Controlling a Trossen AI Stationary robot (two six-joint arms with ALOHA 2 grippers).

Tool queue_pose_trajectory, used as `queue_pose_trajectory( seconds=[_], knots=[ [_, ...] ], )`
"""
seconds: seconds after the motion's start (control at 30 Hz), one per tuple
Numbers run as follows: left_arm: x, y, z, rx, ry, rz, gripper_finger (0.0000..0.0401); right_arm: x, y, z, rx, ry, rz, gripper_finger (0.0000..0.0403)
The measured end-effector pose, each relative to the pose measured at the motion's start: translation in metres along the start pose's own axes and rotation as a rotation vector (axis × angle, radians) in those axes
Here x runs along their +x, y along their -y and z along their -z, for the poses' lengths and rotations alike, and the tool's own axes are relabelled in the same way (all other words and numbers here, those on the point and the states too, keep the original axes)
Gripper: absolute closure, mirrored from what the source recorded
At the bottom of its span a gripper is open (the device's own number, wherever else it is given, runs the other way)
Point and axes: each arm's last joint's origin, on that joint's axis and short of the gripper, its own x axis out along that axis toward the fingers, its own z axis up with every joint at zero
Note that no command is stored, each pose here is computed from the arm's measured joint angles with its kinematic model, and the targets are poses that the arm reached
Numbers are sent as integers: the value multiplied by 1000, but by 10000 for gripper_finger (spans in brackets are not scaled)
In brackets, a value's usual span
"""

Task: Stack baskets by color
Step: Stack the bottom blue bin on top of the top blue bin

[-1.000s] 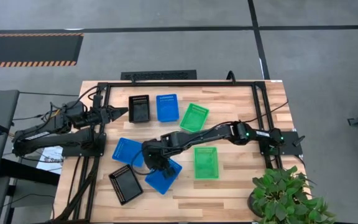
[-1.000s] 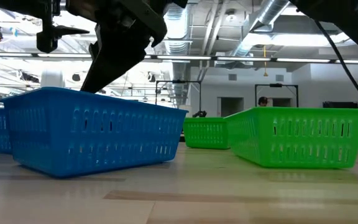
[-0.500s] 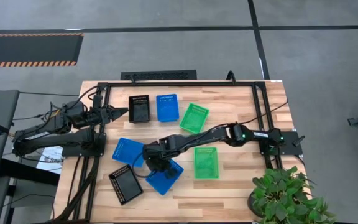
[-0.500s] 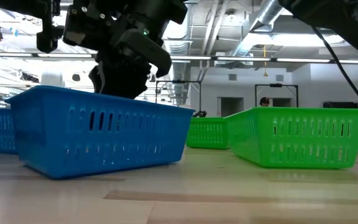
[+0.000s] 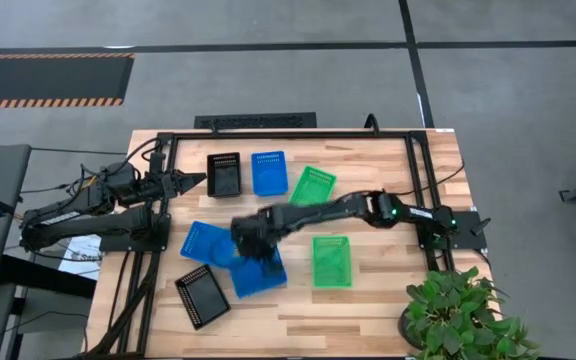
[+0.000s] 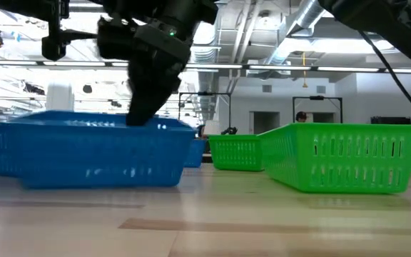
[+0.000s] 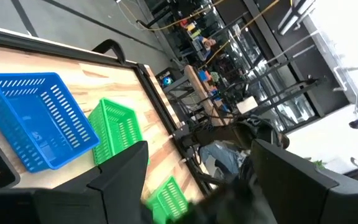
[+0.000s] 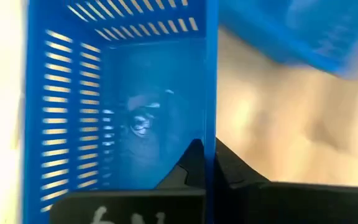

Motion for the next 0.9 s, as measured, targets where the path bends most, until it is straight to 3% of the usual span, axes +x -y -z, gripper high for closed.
queue_pose_trajectory(
  seconds=[0.3, 0.4, 0.53, 0.67, 0.9],
  knots=[
    [0, 4, -4, -61, 62, 30, 127, -120, 51, 19, 314, 34, 87, 397],
    [0, 6, -5, -70, 88, 40, 127, -158, 67, 30, 445, 62, 206, 398],
    [0, 5, -6, -93, 114, 28, 127, -199, 95, 51, 772, 115, 394, 398],
    [0, 5, -7, -104, 126, 20, 127, -223, 127, 75, 1051, 160, 577, 398],
    [0, 5, -7, -105, 131, 16, 127, -235, 156, 92, 1218, 231, 603, 398]
  ],
)
